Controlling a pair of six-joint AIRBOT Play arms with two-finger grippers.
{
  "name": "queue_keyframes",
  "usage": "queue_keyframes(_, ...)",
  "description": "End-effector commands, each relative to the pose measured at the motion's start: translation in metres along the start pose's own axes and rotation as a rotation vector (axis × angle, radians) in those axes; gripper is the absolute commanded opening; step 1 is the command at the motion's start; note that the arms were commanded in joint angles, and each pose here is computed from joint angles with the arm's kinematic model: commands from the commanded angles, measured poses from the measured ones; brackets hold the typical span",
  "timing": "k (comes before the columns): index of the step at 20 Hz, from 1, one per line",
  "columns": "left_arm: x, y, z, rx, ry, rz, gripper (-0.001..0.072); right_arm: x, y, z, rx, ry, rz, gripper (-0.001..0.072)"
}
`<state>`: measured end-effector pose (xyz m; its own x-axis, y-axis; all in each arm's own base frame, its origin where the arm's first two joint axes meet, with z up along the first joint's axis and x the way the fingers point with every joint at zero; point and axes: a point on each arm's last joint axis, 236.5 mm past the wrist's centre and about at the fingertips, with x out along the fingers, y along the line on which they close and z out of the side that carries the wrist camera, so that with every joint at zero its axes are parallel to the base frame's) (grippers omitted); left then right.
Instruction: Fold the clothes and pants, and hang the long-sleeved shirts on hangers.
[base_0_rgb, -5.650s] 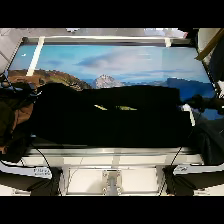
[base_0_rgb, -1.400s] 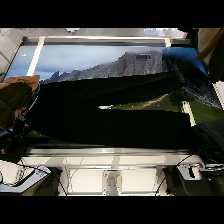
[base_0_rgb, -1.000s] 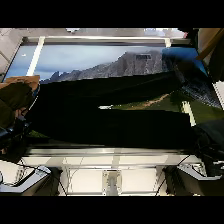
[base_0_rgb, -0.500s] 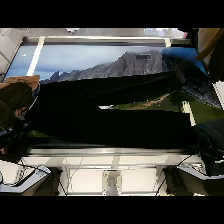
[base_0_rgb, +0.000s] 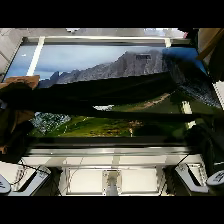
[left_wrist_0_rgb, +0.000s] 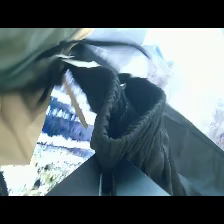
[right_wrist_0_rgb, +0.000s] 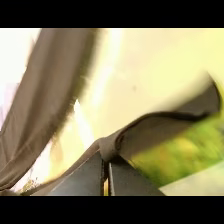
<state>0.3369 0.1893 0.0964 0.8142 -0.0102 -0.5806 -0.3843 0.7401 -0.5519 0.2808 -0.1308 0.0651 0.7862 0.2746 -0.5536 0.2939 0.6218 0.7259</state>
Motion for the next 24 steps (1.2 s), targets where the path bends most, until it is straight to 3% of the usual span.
queue_keyframes(1, -0.006, -0.027, 0.016, 0.131, 0.023, 0.074, 0.0012, 0.022, 0.091, 0.043, -0.181, -0.088, 0.067, 0.0003)
queue_keyframes(7, 0.036, 0.019, 0.02, 0.21, 0.1, 0.415, 0.0012, 0.137, 0.162, 0.105, -0.255, -0.087, 0.076, 0.0002)
queue_keyframes(14, 0.135, -0.014, 0.032, 0.247, 0.182, 0.347, 0.0012, 0.247, 0.121, 0.143, -0.102, -0.051, 0.035, 0.0003)
queue_keyframes(18, 0.181, -0.016, 0.036, 0.192, 0.181, 0.357, 0.0012, 0.269, 0.077, 0.157, -0.008, -0.107, -0.067, 0.0003)
queue_keyframes(24, 0.22, -0.017, 0.02, 0.204, 0.197, 0.337, 0.0015, 0.285, 0.055, 0.154, 0.006, -0.109, -0.1, 0.0004)
